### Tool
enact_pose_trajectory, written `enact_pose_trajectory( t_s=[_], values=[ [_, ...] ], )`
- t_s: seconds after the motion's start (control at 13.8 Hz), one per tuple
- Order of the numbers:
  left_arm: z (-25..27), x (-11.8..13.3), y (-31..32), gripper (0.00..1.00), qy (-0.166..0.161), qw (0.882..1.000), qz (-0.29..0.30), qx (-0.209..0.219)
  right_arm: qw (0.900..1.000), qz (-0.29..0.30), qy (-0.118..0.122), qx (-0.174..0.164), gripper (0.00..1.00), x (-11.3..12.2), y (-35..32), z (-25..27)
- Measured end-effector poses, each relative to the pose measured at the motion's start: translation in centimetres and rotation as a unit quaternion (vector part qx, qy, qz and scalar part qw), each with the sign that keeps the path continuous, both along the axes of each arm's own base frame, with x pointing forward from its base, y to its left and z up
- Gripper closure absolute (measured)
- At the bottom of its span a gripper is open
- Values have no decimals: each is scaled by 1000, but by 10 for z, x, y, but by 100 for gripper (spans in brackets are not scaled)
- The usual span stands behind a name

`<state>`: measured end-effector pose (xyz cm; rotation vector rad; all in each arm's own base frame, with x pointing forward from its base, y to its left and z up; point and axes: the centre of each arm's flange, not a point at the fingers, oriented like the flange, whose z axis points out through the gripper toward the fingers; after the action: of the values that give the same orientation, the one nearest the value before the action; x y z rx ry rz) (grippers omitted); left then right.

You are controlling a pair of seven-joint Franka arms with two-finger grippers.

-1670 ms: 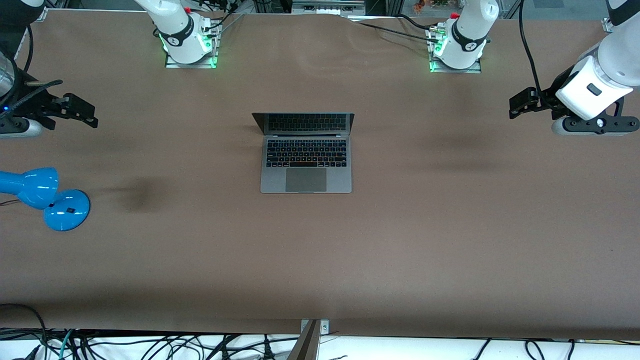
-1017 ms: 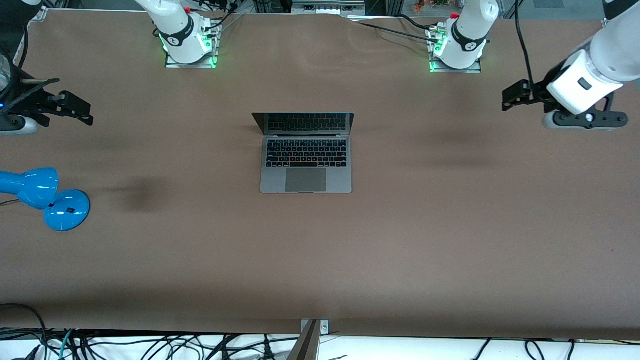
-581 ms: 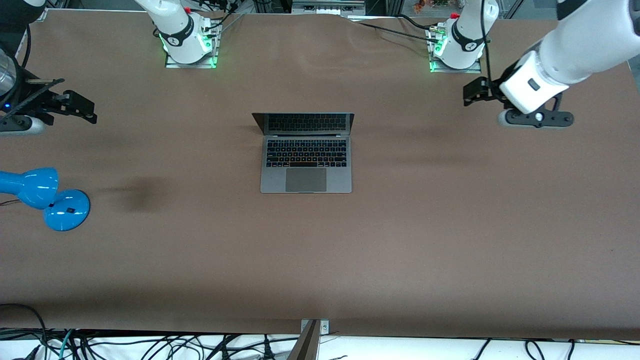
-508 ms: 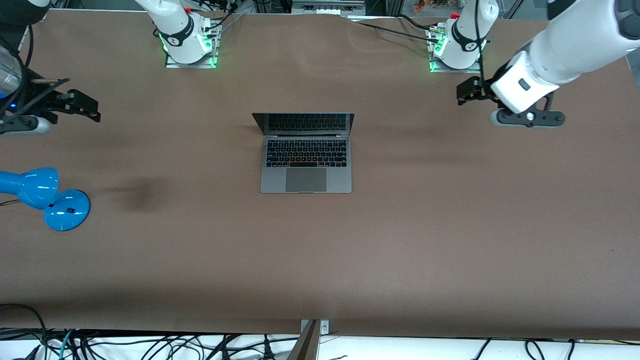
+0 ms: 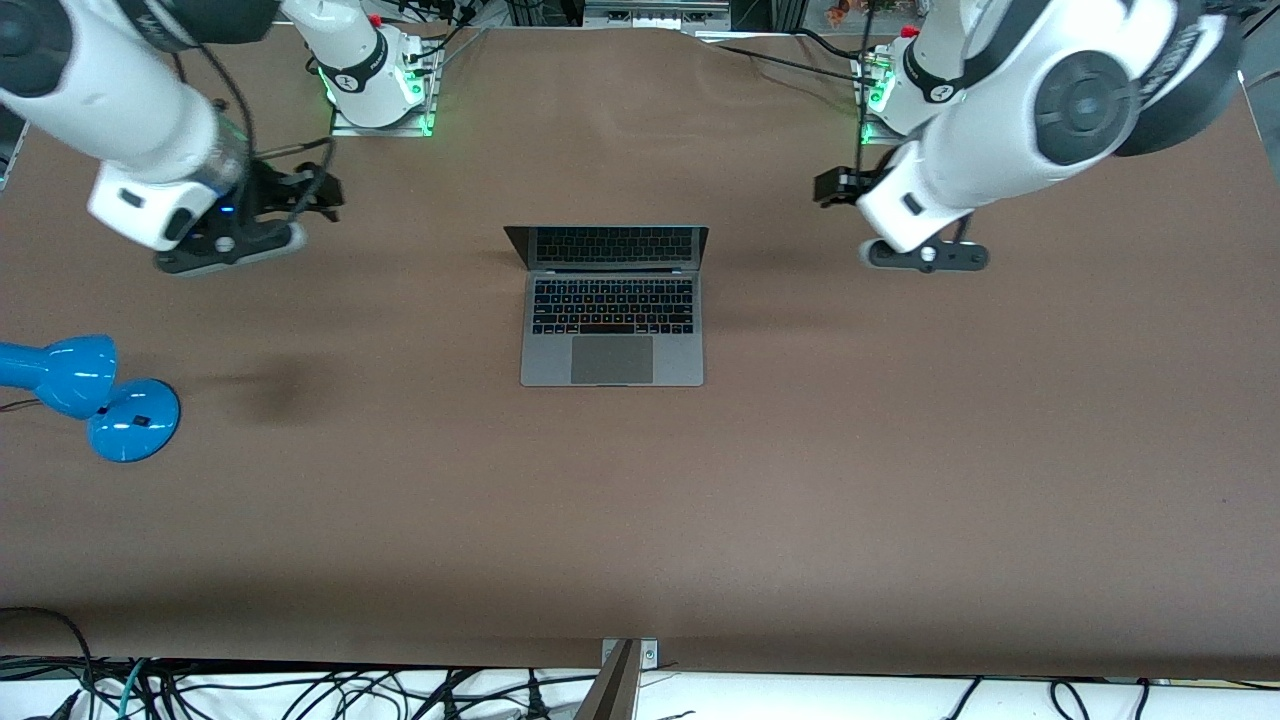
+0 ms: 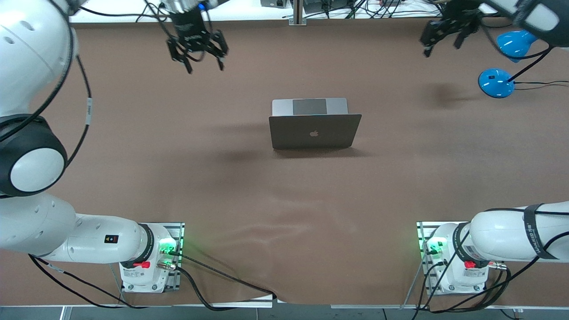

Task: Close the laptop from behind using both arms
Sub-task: 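Move both grippers toward the raised laptop screen from behind, then lower both grippers onto the back of the laptop screen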

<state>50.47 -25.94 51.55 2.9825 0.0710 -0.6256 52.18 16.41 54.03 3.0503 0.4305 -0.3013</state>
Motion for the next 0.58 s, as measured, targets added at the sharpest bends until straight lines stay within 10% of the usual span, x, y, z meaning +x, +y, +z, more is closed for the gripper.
enact_pose_trajectory(
  t_s=[0.44, 0.58],
  values=[
    [-24, -41, -82, 11, 67, 997, 36, 11, 995, -84, 55, 19, 10, -30, 98, -34],
    [-30, -49, -100, 31, 68, 996, 45, 19, 992, -94, 82, 33, 15, -33, 108, -47]
  ],
)
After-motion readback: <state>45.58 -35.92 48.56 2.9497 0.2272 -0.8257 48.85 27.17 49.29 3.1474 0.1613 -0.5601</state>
